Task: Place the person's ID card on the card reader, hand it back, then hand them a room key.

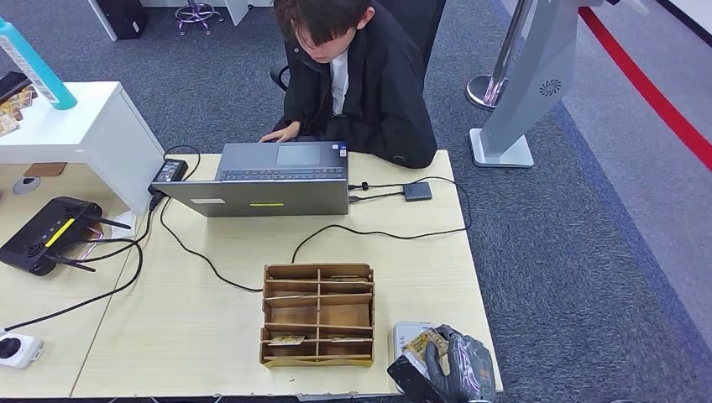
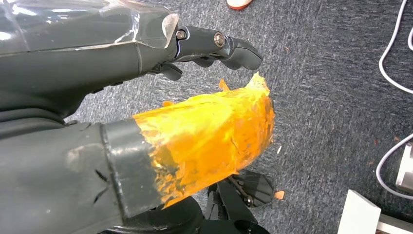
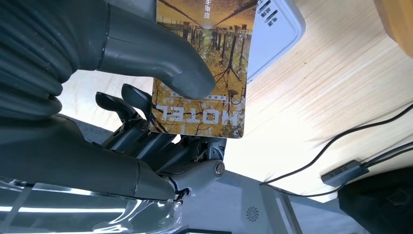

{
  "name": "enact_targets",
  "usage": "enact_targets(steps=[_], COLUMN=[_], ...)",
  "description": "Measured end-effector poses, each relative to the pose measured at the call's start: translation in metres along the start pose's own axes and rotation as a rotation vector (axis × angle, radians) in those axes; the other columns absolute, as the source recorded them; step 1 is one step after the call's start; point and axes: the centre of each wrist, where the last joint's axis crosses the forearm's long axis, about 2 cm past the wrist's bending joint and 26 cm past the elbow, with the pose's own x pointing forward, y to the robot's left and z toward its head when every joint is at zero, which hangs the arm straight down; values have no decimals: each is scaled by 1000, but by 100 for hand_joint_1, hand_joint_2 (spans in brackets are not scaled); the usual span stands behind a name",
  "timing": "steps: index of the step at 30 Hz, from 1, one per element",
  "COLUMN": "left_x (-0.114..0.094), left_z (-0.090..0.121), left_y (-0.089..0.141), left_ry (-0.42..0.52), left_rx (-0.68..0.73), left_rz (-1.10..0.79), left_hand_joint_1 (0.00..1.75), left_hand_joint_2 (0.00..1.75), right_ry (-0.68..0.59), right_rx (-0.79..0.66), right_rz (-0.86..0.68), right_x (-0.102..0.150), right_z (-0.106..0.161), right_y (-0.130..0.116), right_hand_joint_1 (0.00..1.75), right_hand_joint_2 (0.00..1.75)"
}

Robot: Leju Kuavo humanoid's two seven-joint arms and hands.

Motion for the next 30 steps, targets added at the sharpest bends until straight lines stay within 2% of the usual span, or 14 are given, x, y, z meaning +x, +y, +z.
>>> enact_targets(steps=[30], left_x=[0], left_z=[0], left_y=[0], left_ry=[-8], left_rx=[-16], left_rz=[-1], left_hand_joint_1=[0], left_hand_joint_2=[0], right_ry=[-16], right_rx=[-74], right_rz=[72], right_x=[1], right_z=[-4], right_y=[-5], right_hand_joint_1=[175], right_hand_joint_2=[175])
